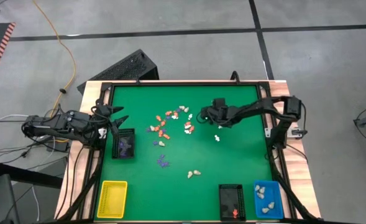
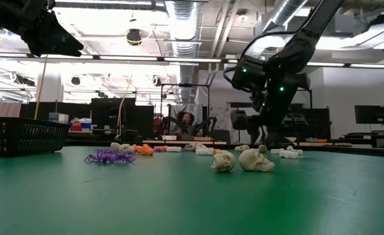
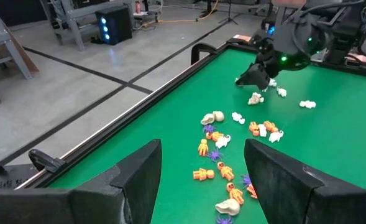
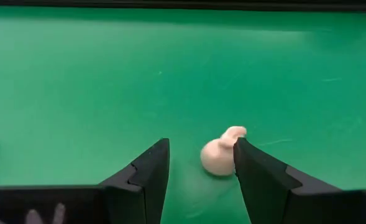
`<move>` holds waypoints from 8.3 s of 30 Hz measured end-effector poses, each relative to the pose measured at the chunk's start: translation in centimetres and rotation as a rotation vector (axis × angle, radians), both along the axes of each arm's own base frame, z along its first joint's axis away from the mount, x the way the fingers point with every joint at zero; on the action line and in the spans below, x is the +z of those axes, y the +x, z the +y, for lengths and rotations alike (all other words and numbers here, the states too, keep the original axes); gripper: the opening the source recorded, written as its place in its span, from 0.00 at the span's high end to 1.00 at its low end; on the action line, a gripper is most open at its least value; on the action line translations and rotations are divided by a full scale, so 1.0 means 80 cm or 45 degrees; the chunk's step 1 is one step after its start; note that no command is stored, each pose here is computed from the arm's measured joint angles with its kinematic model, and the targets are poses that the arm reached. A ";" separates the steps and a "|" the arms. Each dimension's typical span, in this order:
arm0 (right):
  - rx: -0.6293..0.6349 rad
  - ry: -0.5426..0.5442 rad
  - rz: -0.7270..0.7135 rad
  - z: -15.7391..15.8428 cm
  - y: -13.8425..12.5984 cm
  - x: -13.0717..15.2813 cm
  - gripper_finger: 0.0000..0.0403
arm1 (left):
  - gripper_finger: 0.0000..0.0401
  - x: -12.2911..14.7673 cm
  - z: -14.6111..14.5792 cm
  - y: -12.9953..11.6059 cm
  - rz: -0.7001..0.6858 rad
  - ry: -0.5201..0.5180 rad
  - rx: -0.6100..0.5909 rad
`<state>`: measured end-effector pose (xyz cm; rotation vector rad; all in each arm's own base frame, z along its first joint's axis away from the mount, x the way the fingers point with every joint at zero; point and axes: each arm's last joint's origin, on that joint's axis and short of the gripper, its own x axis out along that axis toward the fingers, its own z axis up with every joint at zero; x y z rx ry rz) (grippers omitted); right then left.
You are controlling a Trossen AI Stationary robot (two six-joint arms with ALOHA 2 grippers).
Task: Sort Halloween decoration
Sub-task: Put the white skull toy into the blue basket, then put the white skeleton toy into the yellow basket
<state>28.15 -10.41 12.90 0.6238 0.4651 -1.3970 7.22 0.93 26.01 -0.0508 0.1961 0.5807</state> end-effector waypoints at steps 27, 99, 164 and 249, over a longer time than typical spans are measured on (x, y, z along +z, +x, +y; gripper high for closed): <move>-0.062 0.163 -0.022 -0.008 -0.001 -0.029 0.74 | 0.45 0.000 0.000 0.000 0.002 -0.003 -0.011; 0.623 1.691 0.388 0.365 -0.228 0.121 0.47 | 0.45 -0.001 0.000 0.000 0.004 -0.004 -0.003; 0.961 -0.302 0.171 0.256 -0.163 0.127 0.53 | 0.45 0.002 0.008 -0.007 -0.055 0.055 0.388; 0.928 -0.364 0.031 0.200 -0.025 -0.021 0.92 | 0.45 0.001 0.003 -0.002 -0.012 0.018 0.122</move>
